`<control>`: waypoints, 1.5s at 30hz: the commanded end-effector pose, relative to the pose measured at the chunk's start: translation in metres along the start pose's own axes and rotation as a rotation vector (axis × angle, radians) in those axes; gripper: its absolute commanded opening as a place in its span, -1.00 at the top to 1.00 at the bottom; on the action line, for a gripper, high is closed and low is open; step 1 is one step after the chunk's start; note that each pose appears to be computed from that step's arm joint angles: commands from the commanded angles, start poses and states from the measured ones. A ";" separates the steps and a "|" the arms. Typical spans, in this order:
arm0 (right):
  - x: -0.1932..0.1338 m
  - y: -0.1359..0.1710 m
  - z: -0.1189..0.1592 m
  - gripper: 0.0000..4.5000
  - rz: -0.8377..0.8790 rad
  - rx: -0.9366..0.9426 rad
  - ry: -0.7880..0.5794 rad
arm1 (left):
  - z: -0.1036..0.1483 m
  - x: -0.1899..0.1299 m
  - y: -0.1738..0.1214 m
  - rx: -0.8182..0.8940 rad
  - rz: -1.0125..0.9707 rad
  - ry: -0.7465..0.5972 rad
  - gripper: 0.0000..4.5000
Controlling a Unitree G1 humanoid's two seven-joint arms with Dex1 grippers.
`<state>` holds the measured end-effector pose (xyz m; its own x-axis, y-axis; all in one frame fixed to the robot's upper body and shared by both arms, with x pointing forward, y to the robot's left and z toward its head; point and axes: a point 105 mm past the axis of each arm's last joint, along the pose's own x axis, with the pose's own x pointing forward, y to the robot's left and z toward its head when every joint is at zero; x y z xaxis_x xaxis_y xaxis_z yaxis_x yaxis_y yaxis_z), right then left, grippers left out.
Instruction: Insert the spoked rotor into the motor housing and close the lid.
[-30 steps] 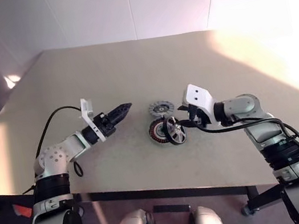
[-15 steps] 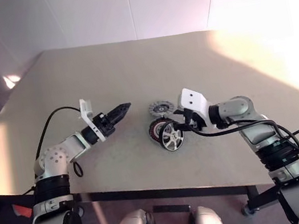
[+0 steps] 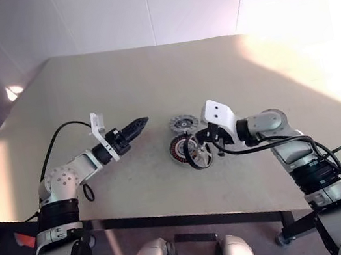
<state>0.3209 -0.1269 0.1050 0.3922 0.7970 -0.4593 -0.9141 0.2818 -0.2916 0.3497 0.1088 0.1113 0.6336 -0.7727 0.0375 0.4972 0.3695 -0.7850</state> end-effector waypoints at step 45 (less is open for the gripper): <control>0.030 -0.032 0.036 0.97 0.079 -0.336 0.073 | 0.000 -0.005 0.000 0.008 0.013 -0.064 -0.57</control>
<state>0.3543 -0.0994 0.1138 0.3268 0.7467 -0.5793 -0.8882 0.0332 -0.4582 0.3454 0.1101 0.0980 0.6743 -0.7381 0.0212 0.4537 0.3915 -0.8006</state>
